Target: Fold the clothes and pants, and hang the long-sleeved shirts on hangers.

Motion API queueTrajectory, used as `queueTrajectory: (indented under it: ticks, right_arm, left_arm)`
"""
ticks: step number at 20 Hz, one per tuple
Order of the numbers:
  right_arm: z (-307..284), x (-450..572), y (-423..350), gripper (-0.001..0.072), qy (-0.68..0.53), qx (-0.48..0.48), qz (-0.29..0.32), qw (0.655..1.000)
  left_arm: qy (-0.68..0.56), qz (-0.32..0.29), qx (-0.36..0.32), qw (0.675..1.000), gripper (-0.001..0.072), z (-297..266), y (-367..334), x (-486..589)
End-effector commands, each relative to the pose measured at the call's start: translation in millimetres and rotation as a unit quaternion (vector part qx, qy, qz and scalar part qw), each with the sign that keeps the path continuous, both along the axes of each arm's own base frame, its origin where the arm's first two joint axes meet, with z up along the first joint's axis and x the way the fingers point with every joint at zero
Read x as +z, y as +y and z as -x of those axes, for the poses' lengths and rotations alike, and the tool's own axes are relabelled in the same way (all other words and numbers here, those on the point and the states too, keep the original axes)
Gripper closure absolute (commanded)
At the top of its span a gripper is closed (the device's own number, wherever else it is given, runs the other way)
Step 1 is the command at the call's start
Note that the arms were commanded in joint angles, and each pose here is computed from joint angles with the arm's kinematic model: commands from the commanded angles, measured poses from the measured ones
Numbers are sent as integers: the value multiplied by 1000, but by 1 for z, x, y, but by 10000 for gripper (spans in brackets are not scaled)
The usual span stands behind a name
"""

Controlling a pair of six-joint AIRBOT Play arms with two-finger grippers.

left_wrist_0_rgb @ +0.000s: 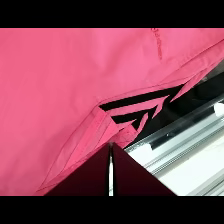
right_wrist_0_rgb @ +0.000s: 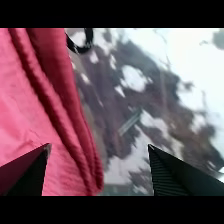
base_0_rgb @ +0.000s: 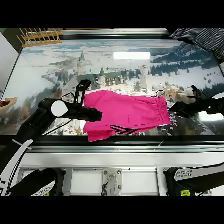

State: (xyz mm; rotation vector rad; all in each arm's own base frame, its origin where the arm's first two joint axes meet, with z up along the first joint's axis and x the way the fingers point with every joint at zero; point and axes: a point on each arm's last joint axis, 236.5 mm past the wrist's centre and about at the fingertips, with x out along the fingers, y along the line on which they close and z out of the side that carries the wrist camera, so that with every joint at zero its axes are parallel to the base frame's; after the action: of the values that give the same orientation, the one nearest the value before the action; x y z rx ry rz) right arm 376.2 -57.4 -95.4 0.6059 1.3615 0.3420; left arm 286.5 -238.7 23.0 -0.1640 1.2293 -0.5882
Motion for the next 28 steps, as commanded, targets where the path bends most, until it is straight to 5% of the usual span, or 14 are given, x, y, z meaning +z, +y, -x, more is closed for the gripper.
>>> queueTrajectory:
  ticks: [1,6,8,11,13,20,28]
  right_arm:
    - [-10,-12,33,55,13,29,-60,998]
    - [-7,-17,77,77,26,83,-68,994]
    - [-6,-17,91,364,28,102,-68,992]
    - [-5,-14,98,691,28,113,-68,991]
    - [-1,-8,93,692,32,116,-50,991]
    - [30,98,32,692,38,120,164,978]
    - [39,209,101,692,-62,109,223,967]
  left_arm:
    - [23,6,6,1000,704,-1,-7,-12]
    - [14,10,18,1000,704,-11,-8,-15]
    - [8,12,21,1000,704,-14,-9,-14]
    - [6,12,22,1000,704,-15,-9,-14]
    - [-2,15,26,1000,704,-20,-9,-13]
    - [14,10,13,1000,704,-53,-71,-54]
    - [44,24,-68,996,704,-43,-191,-103]
